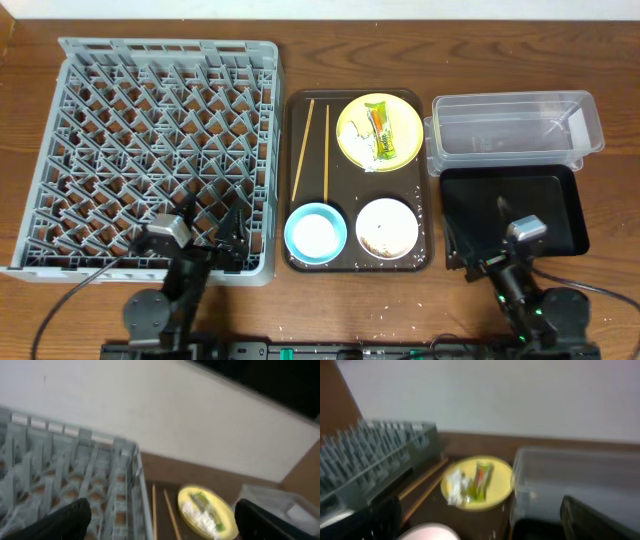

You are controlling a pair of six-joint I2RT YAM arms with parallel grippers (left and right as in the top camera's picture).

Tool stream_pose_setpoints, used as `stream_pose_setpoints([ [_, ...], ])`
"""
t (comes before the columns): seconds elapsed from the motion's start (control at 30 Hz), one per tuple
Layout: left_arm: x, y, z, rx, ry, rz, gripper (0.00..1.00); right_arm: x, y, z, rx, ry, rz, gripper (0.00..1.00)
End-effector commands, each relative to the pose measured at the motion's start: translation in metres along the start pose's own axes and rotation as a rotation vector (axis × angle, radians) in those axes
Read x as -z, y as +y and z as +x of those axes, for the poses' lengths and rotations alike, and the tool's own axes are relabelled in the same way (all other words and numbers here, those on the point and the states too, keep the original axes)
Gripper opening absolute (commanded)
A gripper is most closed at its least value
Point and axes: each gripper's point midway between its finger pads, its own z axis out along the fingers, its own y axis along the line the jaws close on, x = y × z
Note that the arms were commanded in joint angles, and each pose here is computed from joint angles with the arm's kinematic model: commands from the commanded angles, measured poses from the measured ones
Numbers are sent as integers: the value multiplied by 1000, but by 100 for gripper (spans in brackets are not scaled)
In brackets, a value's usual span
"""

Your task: Sort waste into correct bins and load items into the dishwasher

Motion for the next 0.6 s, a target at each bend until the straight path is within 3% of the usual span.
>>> stream_pose_setpoints([
  [0.0, 2, -27, -40, 42, 101, 17, 93, 9, 17, -51, -29, 30, -38, 99],
  [0.17, -14, -38, -48, 173, 451, -47, 93, -13, 27, -71, -152, 318, -84, 99],
  [0.3, -27, -34, -49, 270, 683, -145, 93, -65, 20, -84, -248, 551, -102, 99],
  [0.43, -28, -41, -33, 329, 772, -107, 93, -109, 25, -80, -264, 583, -189, 99],
  [0.53, -29, -43, -32, 340, 784, -90, 93, -154, 29, -40, -195, 732, -107, 99],
  [0.57, -29, -43, -32, 334, 783, -87, 98, -164, 31, -29, -165, 764, -77, 99],
])
